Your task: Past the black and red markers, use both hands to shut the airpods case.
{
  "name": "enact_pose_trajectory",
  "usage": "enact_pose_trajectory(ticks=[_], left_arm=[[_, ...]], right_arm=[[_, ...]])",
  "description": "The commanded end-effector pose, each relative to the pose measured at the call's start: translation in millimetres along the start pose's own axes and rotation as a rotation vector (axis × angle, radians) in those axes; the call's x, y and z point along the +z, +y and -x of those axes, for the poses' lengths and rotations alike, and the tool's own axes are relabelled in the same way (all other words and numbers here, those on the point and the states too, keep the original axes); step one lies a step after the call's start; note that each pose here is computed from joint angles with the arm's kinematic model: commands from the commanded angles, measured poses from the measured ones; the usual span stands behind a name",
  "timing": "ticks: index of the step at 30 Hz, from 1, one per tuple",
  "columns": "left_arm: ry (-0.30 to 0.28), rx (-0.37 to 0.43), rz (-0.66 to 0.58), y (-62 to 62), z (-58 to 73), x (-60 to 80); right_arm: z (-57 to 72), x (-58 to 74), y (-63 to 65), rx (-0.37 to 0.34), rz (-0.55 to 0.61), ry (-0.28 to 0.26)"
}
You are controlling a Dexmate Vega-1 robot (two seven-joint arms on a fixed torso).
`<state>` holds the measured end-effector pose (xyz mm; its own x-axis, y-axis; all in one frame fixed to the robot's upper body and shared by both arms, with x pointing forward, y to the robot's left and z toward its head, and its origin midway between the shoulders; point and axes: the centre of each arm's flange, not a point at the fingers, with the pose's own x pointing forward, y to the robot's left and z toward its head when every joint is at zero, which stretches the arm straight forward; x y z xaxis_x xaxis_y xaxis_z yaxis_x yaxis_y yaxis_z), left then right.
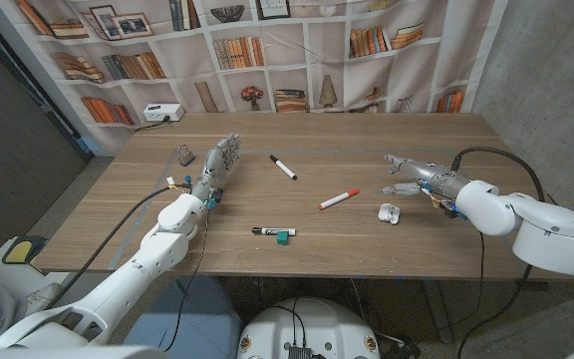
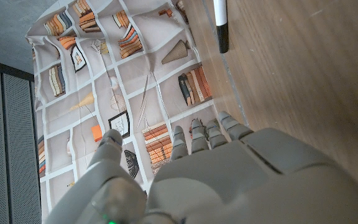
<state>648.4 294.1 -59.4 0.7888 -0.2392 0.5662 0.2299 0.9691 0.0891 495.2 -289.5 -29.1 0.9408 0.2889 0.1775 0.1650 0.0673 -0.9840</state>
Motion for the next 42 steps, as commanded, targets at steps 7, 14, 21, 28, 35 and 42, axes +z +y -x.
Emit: enact_pose_trajectory(ticks=[7, 14, 21, 28, 35, 42], left_arm=[[-0.008, 0.011, 0.002, 2.8, 8.2, -2.4], [-0.004, 0.013, 0.001, 2.3, 10.8, -2.6], [-0.004, 0.013, 0.000, 1.9, 12.0, -1.7], [-0.002, 0.010, 0.000, 0.3, 12.2, -2.1], [0.006, 0.010, 0.004, -2.3, 14.4, -5.3], [0.008, 0.012, 0.003, -2.9, 16.0, -5.7]], right_arm=[[2.4, 6.8, 11.6, 0.009, 0.073, 0.014], [1.9, 8.2, 15.1, 0.019, 0.097, 0.022], [2.4, 13.7, 17.3, 0.025, 0.143, 0.029], [0.5, 21.9, 17.6, 0.068, 0.212, 0.051], [-2.4, 32.0, 15.4, 0.093, 0.303, 0.068], [-1.7, 33.0, 15.5, 0.089, 0.299, 0.069]])
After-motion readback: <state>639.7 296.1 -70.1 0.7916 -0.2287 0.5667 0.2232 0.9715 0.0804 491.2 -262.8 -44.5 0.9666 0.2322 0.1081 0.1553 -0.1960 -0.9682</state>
